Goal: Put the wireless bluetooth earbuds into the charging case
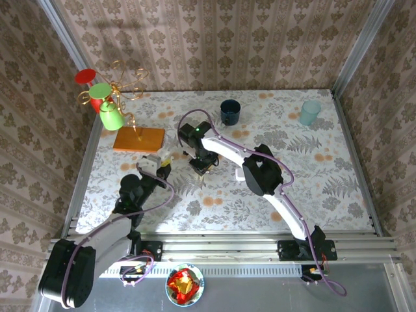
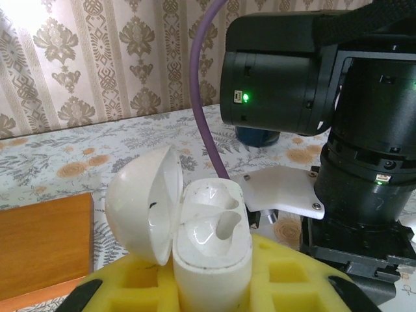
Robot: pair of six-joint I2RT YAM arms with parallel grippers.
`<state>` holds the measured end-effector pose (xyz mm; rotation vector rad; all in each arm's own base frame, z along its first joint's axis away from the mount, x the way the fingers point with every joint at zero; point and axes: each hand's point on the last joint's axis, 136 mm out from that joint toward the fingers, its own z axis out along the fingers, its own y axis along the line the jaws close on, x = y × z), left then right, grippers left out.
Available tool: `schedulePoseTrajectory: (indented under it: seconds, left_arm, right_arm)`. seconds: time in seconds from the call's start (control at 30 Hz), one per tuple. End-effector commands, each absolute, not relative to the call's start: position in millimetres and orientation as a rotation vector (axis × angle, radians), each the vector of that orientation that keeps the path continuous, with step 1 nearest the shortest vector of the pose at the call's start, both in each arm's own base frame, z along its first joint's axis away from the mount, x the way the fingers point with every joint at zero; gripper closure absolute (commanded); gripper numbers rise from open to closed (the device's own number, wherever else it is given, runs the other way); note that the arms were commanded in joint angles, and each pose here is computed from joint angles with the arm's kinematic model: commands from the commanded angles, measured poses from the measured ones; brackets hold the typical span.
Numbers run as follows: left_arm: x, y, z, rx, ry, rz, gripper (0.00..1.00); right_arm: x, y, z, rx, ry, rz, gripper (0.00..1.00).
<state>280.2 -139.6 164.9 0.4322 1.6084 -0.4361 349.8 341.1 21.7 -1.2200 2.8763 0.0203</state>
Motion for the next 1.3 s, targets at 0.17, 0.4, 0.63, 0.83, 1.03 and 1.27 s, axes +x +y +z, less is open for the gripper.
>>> schedulePoseTrajectory:
  seconds: [0.17, 0.4, 0.63, 0.83, 1.03, 1.27]
  left_arm:
    - [279.1, -146.9, 170.3, 0.484, 1.579, -0.459, 1.00]
    - [279.2, -149.8, 168.6, 0.494, 1.581, -0.475, 1.00]
    - [278.2, -151.4, 166.4, 0.502, 1.587, -0.484, 1.00]
    - [277.9, -151.8, 166.9, 0.506, 1.584, -0.484, 1.00]
    - [276.9, -153.6, 166.8, 0.522, 1.577, -0.489, 1.00]
    - [272.7, -160.7, 172.6, 0.552, 1.542, -0.532, 1.00]
  right_arm:
    - [351.6, 340.2, 16.0, -1.259, 2.876, -0.027, 0.61]
    - [353.9, 341.8, 13.2, -1.257, 2.876, -0.032, 0.64]
    - [353.8, 342.6, 13.6, -1.238, 2.884, -0.025, 0.73]
    - [354.1, 350.9, 27.0, -1.156, 2.876, 0.077, 0.78]
    - [356.6, 358.2, 48.4, -1.044, 2.822, 0.279, 0.78]
    - [362.7, 357.7, 87.5, -0.905, 2.623, 0.469, 0.78]
